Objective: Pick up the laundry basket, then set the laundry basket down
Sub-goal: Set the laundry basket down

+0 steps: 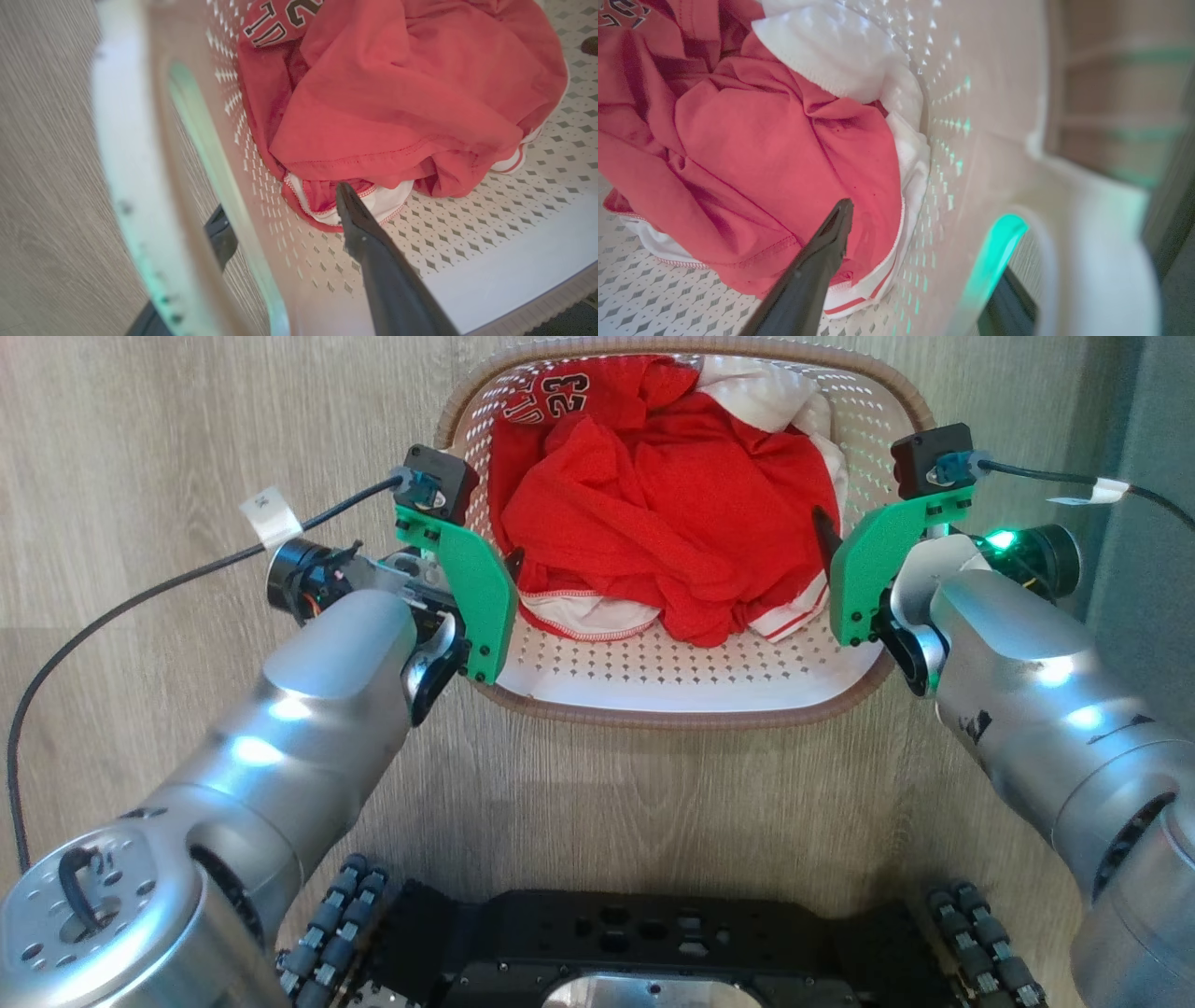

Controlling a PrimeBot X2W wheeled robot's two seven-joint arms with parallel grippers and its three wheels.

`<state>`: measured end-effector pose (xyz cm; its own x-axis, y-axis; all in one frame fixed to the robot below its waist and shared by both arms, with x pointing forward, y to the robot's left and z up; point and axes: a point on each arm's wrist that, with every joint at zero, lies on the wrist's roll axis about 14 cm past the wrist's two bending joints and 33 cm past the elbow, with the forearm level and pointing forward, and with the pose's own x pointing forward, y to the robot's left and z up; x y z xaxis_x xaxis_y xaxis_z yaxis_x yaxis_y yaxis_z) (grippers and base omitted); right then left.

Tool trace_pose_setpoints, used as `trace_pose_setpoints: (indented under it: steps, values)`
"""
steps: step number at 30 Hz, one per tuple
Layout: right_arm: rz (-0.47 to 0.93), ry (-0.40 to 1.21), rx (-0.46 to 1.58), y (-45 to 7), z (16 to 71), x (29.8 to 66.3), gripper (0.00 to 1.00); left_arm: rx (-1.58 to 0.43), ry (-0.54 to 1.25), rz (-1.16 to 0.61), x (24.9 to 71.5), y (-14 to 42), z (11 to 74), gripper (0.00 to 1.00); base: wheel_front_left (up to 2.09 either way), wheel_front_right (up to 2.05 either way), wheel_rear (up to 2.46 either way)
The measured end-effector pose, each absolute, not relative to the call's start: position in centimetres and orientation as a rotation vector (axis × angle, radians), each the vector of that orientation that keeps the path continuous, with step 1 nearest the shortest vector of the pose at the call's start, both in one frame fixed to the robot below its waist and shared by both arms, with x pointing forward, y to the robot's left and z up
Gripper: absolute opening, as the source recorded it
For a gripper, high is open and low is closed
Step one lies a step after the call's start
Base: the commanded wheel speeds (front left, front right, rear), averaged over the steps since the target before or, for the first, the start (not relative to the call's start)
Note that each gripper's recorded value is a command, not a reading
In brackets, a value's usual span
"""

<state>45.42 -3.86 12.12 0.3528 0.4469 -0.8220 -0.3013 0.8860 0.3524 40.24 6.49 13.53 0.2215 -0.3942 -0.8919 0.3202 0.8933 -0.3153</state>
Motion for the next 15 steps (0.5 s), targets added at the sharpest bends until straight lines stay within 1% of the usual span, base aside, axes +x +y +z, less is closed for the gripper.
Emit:
trace_pose_setpoints:
  steps: [5,15]
  values:
    - [0.488,1.094,0.141,-3.8,12.9,45.9,1.0,-0.066,1.265,-0.471,40.3,6.8,14.1,1.0,0.0,0.0,0.0]
    - [0.516,1.118,0.087,-3.9,13.2,45.9,1.0,-0.057,1.248,-0.453,40.8,7.2,14.9,1.0,0.0,0.0,0.0]
